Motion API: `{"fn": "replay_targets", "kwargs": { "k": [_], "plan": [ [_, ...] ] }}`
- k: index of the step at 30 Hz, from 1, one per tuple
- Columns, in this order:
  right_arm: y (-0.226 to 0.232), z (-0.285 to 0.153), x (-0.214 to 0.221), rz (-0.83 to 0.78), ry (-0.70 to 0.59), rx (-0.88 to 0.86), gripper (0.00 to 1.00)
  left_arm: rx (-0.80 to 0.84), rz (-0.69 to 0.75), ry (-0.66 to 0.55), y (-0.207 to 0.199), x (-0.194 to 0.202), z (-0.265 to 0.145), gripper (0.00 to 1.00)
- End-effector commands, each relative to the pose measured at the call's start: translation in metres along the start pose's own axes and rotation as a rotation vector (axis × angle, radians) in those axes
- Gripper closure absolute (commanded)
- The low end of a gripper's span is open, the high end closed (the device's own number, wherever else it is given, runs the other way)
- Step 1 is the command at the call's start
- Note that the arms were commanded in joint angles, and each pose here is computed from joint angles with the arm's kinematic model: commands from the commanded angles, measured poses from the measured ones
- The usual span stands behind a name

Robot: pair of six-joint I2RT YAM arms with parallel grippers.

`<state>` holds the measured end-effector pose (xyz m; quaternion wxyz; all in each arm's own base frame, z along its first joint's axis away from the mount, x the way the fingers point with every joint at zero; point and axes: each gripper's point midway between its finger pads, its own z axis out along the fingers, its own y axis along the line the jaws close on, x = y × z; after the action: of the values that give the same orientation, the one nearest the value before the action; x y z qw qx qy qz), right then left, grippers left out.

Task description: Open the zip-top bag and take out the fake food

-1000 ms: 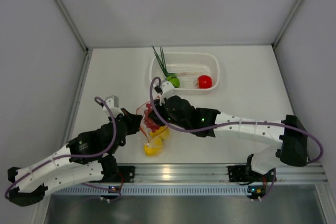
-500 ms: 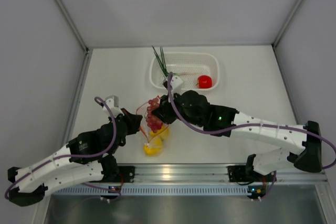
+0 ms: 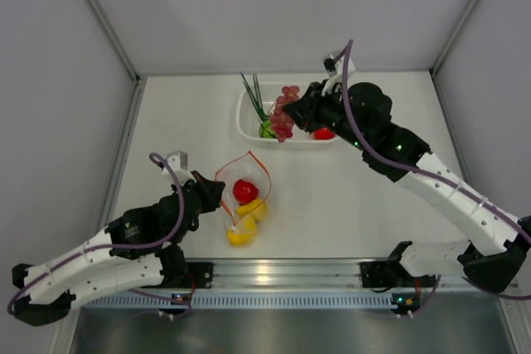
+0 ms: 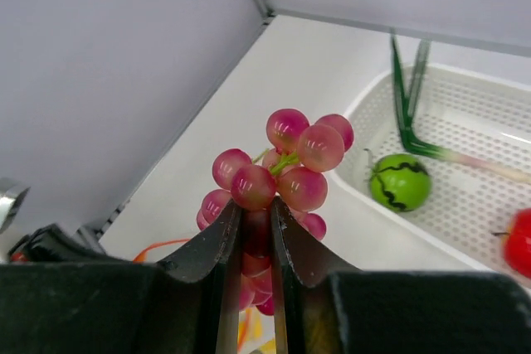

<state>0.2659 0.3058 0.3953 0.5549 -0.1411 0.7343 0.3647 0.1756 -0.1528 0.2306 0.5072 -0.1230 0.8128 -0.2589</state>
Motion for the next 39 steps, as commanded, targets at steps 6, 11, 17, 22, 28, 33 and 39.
{"fn": "replay_targets", "kwargs": {
  "k": [6,11,17,22,28,33,39],
  "plan": [
    [-0.111,0.018,-0.025,0.061,-0.002,0.212,1.00,0.009,0.017,-0.012,-0.003,-0.003,0.000,1.00],
    [-0.162,0.045,-0.025,0.067,0.018,0.313,1.00,0.020,0.015,-0.005,-0.007,-0.005,-0.002,1.00],
    [-0.225,0.086,-0.005,0.041,0.074,0.476,1.00,0.038,0.008,0.018,-0.015,-0.003,-0.002,1.00],
    [-0.259,0.116,0.024,0.032,0.129,0.546,1.00,0.033,0.024,0.043,-0.017,0.003,0.001,1.00],
    [-0.277,0.147,0.072,0.089,0.233,0.539,0.99,0.024,0.032,0.043,-0.019,0.003,0.003,1.00],
    [-0.283,0.159,0.096,0.114,0.282,0.539,0.69,0.027,0.037,0.038,-0.024,-0.002,0.003,1.00],
    [-0.262,0.146,0.064,0.081,0.248,0.495,0.41,0.021,0.042,0.045,-0.029,-0.001,0.006,1.00]
  ]
}}
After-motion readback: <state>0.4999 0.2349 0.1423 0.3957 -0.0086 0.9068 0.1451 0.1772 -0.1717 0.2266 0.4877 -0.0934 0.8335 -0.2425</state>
